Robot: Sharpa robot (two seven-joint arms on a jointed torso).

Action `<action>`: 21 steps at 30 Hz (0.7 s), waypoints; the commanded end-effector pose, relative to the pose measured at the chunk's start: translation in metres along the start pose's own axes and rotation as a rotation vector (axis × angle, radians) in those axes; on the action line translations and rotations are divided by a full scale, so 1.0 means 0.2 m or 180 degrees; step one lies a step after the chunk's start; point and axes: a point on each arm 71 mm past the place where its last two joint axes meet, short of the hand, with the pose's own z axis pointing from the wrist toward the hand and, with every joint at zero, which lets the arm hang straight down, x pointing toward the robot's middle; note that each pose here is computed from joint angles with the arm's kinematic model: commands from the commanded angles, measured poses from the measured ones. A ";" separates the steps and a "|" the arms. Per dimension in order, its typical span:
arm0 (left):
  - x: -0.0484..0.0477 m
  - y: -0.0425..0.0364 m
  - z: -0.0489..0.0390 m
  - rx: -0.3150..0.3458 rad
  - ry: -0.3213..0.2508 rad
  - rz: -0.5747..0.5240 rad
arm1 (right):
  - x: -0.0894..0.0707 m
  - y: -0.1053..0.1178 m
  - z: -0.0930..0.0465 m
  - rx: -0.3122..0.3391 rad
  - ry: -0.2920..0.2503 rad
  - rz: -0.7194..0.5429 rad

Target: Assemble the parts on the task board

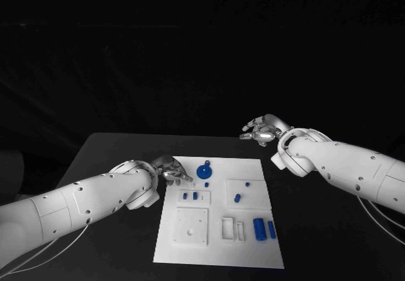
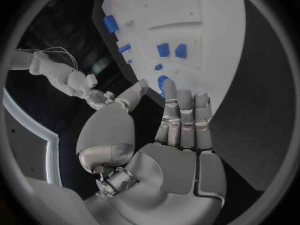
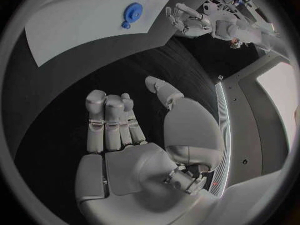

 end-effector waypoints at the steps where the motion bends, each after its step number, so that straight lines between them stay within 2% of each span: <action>1: -0.002 -0.145 0.000 0.0907 -0.0215 -0.0145 | 0.00 0.00 0.00 -0.0017 0.0023 0.0000; 3: 0.011 -0.175 0.003 0.1031 -0.0215 0.0003 | 0.00 -0.01 0.00 -0.0015 0.0020 -0.0001; 13: 0.057 -0.253 0.083 0.1151 -0.0190 0.0725 | 0.01 0.00 0.00 -0.0010 0.0018 0.0000; 16: 0.090 -0.271 0.104 0.1159 -0.0070 0.0891 | 0.01 0.00 0.00 -0.0015 0.0023 0.0001; 21: 0.131 -0.308 0.130 0.1165 -0.0020 0.1161 | 0.01 0.00 0.00 -0.0018 0.0029 0.0002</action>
